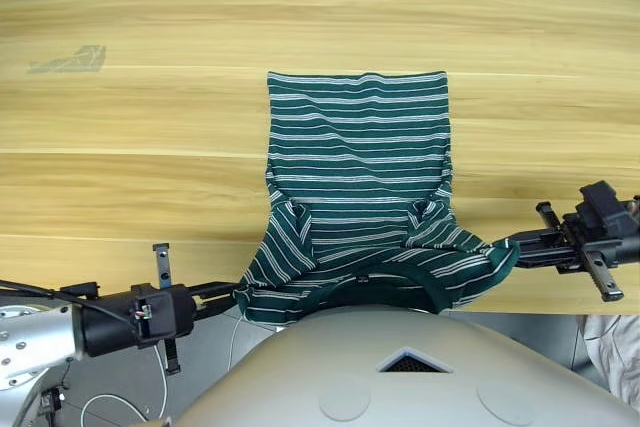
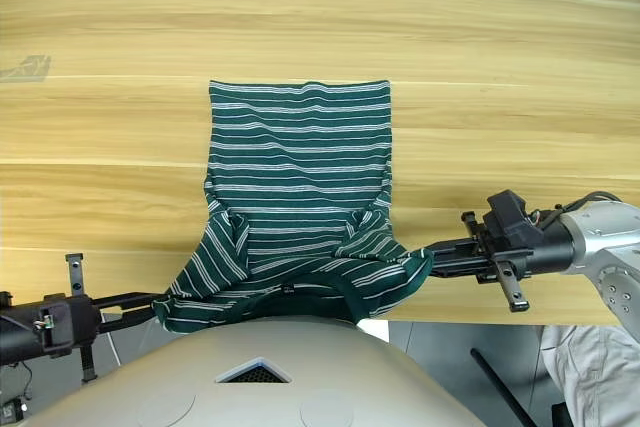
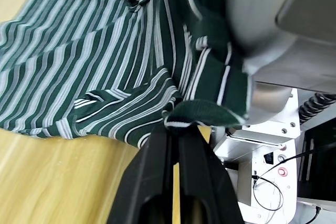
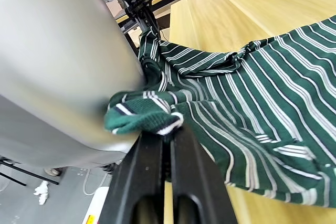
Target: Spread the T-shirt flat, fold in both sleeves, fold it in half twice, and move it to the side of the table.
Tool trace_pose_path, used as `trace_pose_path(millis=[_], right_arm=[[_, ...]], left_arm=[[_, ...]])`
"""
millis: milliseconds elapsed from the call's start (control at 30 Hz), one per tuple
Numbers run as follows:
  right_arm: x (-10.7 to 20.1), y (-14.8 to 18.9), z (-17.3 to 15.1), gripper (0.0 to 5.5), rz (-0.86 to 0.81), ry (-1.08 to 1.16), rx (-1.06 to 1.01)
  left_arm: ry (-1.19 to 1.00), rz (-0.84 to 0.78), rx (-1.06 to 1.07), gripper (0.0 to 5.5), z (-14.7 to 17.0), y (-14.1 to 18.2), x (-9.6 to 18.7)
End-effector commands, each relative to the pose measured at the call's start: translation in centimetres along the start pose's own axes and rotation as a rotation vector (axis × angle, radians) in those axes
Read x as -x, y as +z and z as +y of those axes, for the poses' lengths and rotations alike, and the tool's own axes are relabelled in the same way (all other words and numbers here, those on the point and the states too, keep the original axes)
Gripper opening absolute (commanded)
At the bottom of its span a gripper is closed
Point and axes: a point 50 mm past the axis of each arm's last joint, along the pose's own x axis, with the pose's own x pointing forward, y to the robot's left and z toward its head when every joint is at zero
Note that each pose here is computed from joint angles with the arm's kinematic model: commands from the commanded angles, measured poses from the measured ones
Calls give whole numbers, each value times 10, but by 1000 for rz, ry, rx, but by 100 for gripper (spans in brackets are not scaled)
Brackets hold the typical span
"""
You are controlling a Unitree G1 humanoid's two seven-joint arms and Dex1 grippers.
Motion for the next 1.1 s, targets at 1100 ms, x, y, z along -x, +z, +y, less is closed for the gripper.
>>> trace_pose_path(millis=[1100], right_arm=[[-13, 49, -202, 0, 69, -633, 371]], left_arm=[[734, -106, -63, 34, 217, -6, -100]])
